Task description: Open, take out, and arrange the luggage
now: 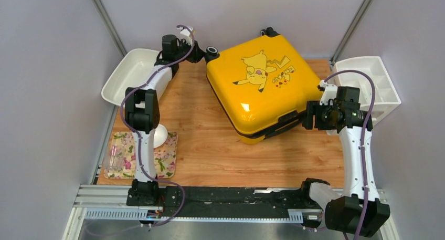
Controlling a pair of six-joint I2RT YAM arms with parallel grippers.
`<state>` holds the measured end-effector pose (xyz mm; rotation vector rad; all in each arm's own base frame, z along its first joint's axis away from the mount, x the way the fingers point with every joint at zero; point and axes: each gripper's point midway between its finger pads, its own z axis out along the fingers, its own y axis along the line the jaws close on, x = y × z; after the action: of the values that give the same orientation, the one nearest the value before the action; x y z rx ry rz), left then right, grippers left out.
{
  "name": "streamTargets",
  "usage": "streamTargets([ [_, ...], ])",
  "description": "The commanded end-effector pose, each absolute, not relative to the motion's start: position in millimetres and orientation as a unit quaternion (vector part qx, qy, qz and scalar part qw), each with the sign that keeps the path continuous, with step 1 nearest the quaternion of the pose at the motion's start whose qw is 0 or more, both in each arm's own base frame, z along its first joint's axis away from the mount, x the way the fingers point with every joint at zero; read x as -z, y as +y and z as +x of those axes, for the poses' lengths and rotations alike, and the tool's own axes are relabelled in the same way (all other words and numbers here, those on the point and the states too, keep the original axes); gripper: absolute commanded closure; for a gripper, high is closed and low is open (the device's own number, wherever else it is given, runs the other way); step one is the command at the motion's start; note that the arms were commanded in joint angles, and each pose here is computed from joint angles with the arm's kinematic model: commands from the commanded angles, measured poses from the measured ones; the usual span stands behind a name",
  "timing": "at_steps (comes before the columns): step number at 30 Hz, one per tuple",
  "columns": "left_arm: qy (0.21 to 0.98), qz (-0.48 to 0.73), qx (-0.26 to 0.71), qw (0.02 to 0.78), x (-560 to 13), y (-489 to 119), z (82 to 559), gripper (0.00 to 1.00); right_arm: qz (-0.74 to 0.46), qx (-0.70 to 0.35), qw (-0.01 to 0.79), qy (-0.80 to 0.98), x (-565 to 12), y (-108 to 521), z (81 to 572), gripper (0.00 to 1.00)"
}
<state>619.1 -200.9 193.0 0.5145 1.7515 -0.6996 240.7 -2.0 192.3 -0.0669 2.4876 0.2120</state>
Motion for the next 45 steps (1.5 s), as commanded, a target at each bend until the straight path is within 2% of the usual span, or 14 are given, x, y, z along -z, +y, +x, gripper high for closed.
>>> streamTargets([
  [1, 0.757, 0.295, 0.400, 0.425, -161, -243, 522, 0.62, -0.041, -0.059, 0.335, 0.939, -201, -12, 248, 0.33],
  [8, 0.735, 0.348, 0.424, 0.398, -172, -264, 463, 0.65, -0.079, -0.083, 0.352, 0.929, -212, -7, 262, 0.35],
  [12, 0.751, 0.334, 0.411, 0.395, -164, -254, 450, 0.64, -0.135, -0.148, 0.414, 0.888, -256, 24, 272, 0.39],
  [13, 0.747, 0.323, 0.408, 0.414, -177, -246, 454, 0.63, -0.150, -0.144, 0.436, 0.875, -277, 29, 277, 0.39],
  [16, 0.758, 0.319, 0.414, 0.391, -173, -234, 437, 0.62, -0.173, -0.126, 0.488, 0.846, -313, 47, 293, 0.36],
  [18, 0.756, 0.332, 0.407, 0.391, -177, -229, 423, 0.60, -0.199, -0.127, 0.493, 0.837, -322, 69, 306, 0.37],
  [21, 0.755, 0.332, 0.402, 0.399, -182, -220, 409, 0.53, -0.252, -0.151, 0.426, 0.856, -301, 83, 294, 0.44],
  [22, 0.749, 0.340, 0.410, 0.395, -183, -218, 402, 0.50, -0.345, -0.164, 0.382, 0.842, -284, 88, 266, 0.45],
  [25, 0.730, 0.344, 0.440, 0.394, -197, -206, 389, 0.38, -0.494, -0.131, 0.352, 0.784, -249, 79, 229, 0.56],
  [29, 0.740, 0.332, 0.423, 0.404, -201, -191, 394, 0.37, -0.628, -0.099, 0.365, 0.681, -214, 80, 202, 0.59],
  [32, 0.749, 0.314, 0.419, 0.406, -203, -185, 400, 0.37, -0.674, -0.119, 0.347, 0.641, -197, 88, 186, 0.63],
  [34, 0.751, 0.308, 0.414, 0.411, -204, -182, 403, 0.37, -0.688, -0.140, 0.331, 0.630, -183, 92, 175, 0.61],
  [39, 0.750, 0.292, 0.421, 0.418, -203, -182, 404, 0.37, -0.738, -0.092, 0.334, 0.578, -150, 94, 194, 0.58],
  [45, 0.747, 0.292, 0.418, 0.426, -207, -180, 402, 0.37, -0.736, -0.054, 0.349, 0.577, -133, 100, 229, 0.53],
])
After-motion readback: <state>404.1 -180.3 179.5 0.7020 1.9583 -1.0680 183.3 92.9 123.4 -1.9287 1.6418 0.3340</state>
